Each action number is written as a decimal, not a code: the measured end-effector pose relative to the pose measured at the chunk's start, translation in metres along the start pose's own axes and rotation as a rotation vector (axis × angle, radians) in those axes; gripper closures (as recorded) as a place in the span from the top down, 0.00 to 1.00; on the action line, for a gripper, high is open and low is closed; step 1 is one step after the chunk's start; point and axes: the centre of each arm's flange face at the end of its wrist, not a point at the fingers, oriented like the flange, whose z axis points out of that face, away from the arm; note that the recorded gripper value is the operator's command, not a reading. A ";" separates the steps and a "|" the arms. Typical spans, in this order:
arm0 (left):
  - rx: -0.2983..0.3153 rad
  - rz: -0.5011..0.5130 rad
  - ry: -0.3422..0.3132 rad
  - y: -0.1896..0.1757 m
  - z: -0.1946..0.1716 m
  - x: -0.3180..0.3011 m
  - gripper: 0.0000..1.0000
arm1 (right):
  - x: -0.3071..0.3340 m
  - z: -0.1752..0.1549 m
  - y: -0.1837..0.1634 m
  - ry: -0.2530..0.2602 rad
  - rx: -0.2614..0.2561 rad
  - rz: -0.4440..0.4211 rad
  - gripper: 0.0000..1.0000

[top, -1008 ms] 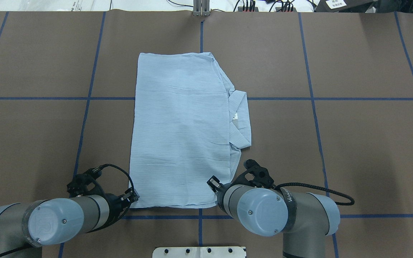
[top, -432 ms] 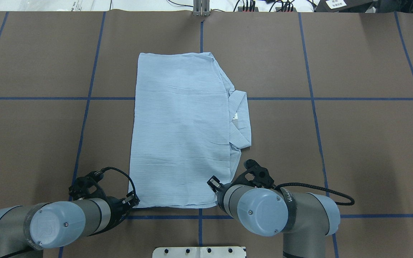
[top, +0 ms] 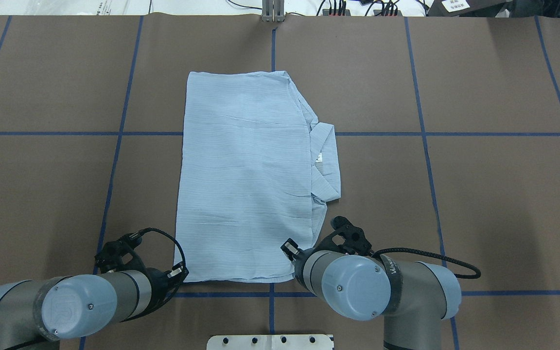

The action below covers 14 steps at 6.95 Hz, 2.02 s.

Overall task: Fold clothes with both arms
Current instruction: 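Grasp both near corners of the shirt with both grippers, then lift the near edge with both grippers and fold it toward the far edge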

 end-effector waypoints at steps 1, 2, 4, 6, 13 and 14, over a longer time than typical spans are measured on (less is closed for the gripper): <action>-0.004 -0.001 0.008 0.002 -0.003 0.003 0.00 | 0.000 0.000 0.000 -0.001 -0.001 0.000 0.00; -0.012 -0.002 0.025 0.004 -0.010 0.010 0.00 | -0.001 -0.001 0.000 -0.002 -0.001 0.001 0.00; -0.048 -0.021 0.105 0.007 -0.053 0.029 0.00 | 0.000 -0.014 -0.006 -0.018 -0.008 0.005 0.00; -0.097 -0.054 0.186 0.012 -0.128 0.049 0.00 | 0.017 -0.059 -0.025 -0.054 -0.035 0.011 0.00; 0.091 0.109 0.185 -0.125 -0.128 0.144 0.00 | -0.106 -0.074 -0.147 -0.131 0.054 0.006 0.00; 0.134 0.125 0.175 -0.153 -0.115 0.158 0.00 | -0.138 -0.054 -0.166 -0.112 0.082 0.002 0.00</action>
